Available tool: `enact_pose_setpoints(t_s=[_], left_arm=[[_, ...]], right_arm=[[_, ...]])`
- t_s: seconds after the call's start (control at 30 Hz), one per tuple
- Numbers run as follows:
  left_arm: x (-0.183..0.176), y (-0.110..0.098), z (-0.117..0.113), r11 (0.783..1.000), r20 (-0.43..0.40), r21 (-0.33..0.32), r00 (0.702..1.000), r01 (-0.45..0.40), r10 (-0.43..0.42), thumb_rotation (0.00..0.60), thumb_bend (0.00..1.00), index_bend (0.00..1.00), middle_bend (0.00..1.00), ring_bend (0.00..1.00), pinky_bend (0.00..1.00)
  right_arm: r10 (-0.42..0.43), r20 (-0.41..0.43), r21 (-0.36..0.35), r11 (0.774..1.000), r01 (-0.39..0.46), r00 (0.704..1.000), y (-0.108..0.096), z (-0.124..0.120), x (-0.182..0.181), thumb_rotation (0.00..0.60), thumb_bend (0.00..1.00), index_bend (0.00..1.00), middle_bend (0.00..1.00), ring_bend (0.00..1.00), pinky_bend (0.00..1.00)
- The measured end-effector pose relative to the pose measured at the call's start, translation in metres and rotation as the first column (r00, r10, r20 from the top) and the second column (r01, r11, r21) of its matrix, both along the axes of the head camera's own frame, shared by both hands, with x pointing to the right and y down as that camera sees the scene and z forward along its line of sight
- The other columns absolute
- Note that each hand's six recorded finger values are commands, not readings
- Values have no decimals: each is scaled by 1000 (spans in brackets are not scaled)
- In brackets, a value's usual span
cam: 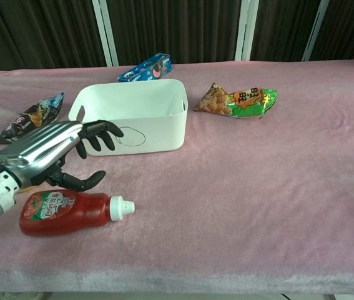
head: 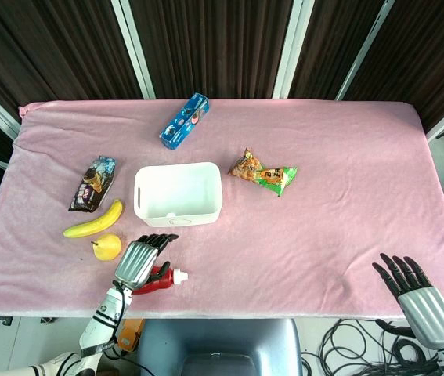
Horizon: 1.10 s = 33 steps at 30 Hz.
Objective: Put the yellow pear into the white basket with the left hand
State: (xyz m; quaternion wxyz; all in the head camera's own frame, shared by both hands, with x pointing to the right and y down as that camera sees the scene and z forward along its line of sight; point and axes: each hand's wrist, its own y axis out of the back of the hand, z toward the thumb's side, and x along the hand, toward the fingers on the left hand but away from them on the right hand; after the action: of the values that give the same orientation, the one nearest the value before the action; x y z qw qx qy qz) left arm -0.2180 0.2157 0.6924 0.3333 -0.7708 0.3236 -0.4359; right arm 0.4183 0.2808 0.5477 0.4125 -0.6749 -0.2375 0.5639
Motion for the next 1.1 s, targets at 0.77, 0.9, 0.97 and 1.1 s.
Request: enact_pose_setpoints(t_s=[0.77, 0.9, 0.97, 1.1], left_arm=[[-21, -7, -5, 999, 68, 41, 997, 17, -20, 600, 402, 208, 278, 281, 416], [-37, -8, -7, 998, 108, 49, 994, 27, -32, 600, 394, 167, 213, 202, 366], [-43, -8, -8, 999, 122, 42, 992, 32, -37, 600, 386, 146, 182, 163, 335], [-61, -10, -8, 998, 162, 29, 985, 51, -55, 600, 381, 117, 139, 116, 290]], right_arm=[[1, -18, -4, 1000, -1, 1000, 0, 2, 1, 600, 101, 190, 0, 0, 188], [-3, -22, -9, 1000, 3, 1000, 1, 3, 0, 600, 101, 190, 0, 0, 188], [-4, -24, -11, 1000, 4, 1000, 1, 3, 0, 600, 101, 190, 0, 0, 188], [-1, -25, -11, 1000, 0, 1000, 0, 3, 1, 600, 101, 190, 0, 0, 188]])
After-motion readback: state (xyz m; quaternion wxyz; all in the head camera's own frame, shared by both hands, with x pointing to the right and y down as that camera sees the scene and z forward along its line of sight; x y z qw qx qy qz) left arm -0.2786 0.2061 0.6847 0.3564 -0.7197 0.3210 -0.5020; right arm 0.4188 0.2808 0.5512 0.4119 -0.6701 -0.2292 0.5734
